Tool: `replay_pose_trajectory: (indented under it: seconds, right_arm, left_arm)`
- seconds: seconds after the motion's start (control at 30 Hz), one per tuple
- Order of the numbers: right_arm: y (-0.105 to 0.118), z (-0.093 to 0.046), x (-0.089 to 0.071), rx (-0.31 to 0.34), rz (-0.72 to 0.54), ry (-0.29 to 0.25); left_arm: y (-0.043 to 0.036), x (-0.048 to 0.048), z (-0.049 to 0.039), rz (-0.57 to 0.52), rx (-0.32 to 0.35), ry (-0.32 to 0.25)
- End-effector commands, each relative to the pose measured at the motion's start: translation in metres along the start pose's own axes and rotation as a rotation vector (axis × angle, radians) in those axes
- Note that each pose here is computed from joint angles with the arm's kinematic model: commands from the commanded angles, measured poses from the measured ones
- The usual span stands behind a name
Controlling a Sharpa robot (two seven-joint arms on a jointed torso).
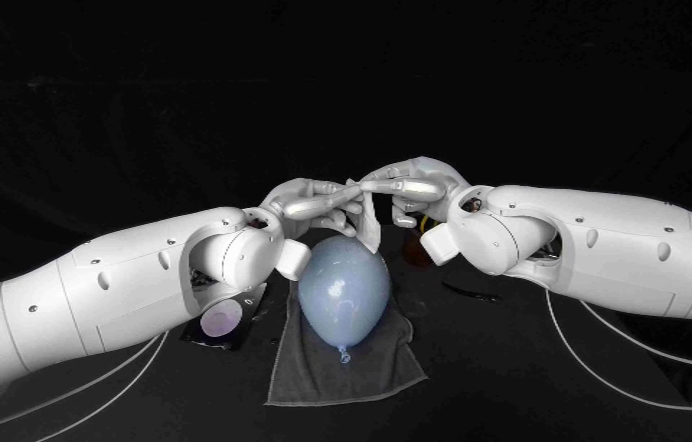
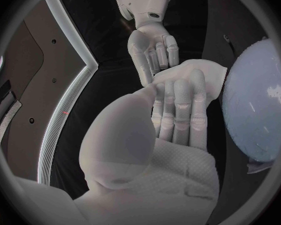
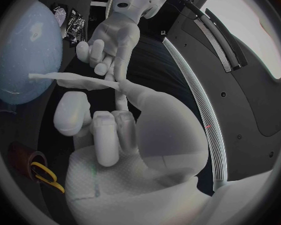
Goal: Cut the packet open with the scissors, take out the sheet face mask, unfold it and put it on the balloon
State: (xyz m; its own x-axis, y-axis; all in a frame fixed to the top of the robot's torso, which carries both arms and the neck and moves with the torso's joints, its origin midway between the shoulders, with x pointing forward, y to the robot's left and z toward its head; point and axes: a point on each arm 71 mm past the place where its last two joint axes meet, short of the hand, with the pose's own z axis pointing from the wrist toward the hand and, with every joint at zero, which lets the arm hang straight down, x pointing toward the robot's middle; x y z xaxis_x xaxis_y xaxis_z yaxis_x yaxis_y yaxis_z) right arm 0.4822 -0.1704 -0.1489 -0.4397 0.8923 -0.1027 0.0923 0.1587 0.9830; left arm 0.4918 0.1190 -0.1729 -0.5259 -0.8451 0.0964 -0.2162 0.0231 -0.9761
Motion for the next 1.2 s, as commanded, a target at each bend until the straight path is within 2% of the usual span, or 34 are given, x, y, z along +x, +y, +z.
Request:
replay_pose_trajectory:
  seconds: [0.03,0.43,1.2]
  right_arm:
    - [0.0017,-0.0011,0.003,-0.017,-0.024,0.034]
    - [0.0025,-0.0037,0.0076,-0.02,-0.032,0.056]
    - [0.0024,-0.0048,0.0087,-0.016,-0.043,0.063]
  left_arm:
    - [-0.003,0.0042,0.0003,-0.008,0.034,0.027]
    - [-0.0019,0.003,0.0009,-0.008,0.02,0.017]
    - [-0.0014,0.0038,0.0002,-0.01,0.013,0.037]
